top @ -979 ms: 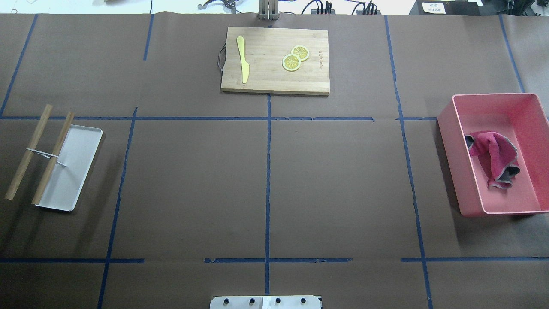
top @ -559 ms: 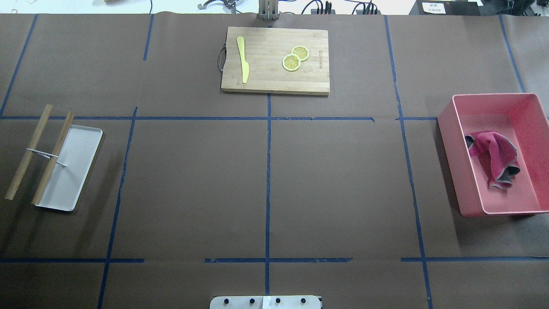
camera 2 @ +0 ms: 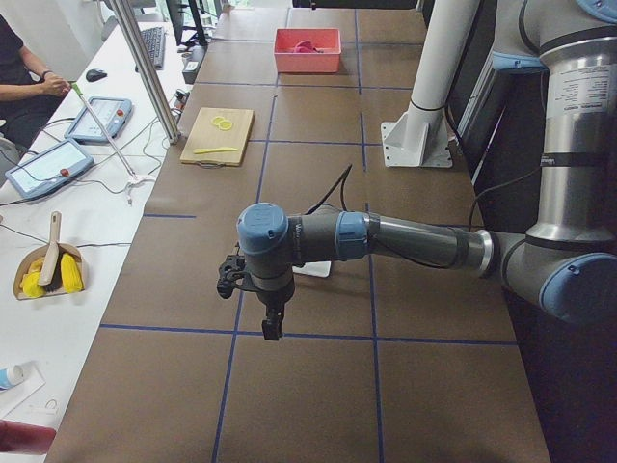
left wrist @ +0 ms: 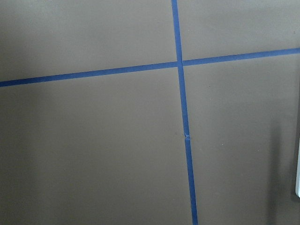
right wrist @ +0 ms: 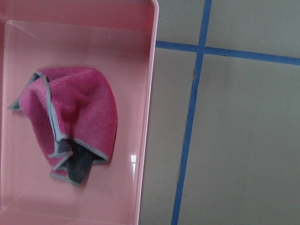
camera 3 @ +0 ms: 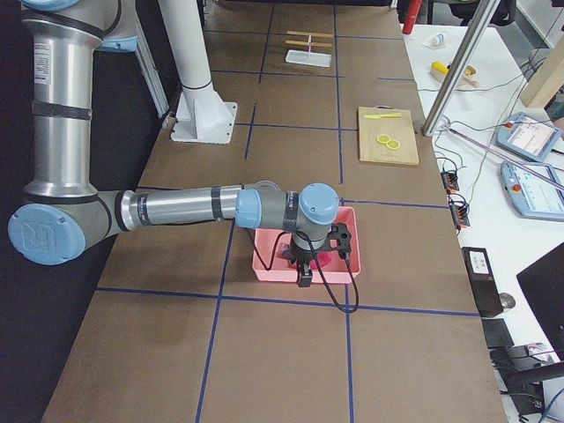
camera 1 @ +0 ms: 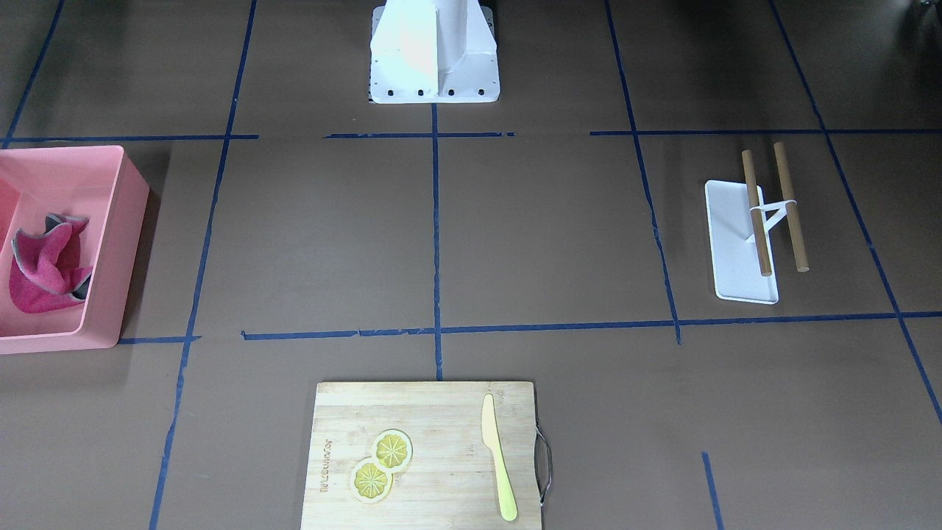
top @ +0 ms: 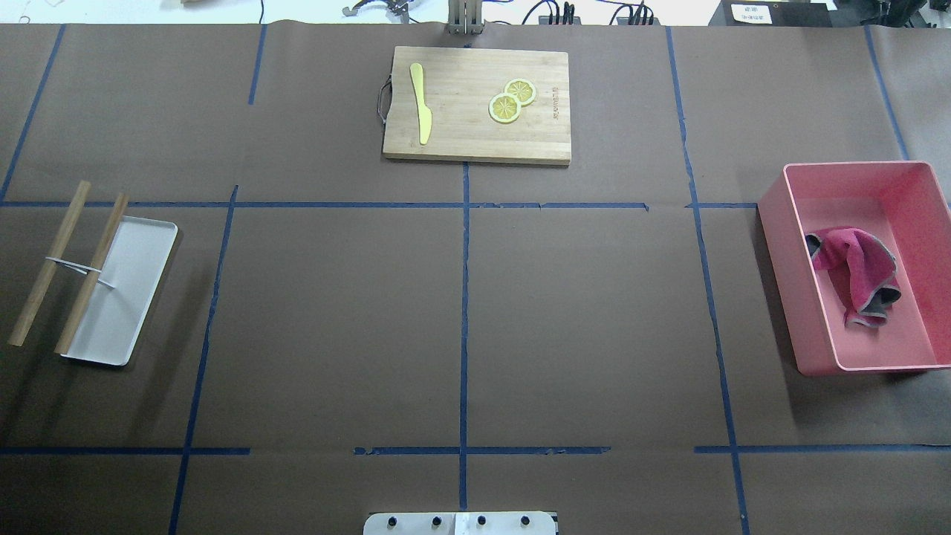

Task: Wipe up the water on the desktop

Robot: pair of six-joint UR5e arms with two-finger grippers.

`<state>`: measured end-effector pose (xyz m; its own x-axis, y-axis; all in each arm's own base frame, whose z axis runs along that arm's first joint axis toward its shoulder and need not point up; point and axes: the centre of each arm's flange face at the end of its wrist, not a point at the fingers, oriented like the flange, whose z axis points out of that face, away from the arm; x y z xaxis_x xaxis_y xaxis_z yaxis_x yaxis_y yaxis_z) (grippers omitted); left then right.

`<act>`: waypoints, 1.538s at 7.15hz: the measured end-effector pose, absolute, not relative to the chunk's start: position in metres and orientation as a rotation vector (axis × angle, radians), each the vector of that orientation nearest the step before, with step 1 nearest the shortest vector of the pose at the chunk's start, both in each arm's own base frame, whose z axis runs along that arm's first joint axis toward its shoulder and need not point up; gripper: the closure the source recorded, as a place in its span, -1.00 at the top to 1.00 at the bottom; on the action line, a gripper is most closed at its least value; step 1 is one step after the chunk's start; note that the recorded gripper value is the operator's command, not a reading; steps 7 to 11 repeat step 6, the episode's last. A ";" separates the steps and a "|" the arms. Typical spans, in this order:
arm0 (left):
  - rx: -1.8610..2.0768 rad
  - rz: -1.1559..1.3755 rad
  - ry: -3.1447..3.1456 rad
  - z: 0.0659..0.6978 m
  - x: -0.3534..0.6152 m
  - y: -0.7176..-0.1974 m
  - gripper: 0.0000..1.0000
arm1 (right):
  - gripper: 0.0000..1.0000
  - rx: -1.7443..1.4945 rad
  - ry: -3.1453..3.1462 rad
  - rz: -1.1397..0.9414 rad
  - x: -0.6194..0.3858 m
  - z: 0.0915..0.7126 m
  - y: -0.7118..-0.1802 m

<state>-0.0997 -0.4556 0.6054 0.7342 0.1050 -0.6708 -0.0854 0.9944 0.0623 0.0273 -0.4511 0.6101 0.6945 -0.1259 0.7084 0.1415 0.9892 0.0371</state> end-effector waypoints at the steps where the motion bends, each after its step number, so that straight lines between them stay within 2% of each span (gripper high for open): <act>1: 0.028 0.106 0.739 0.605 -0.099 -0.456 1.00 | 1.00 -0.018 -0.789 -0.150 0.027 0.609 -0.453; 11: 0.039 0.112 0.738 0.599 -0.098 -0.456 1.00 | 1.00 -0.010 -0.791 -0.154 0.027 0.605 -0.456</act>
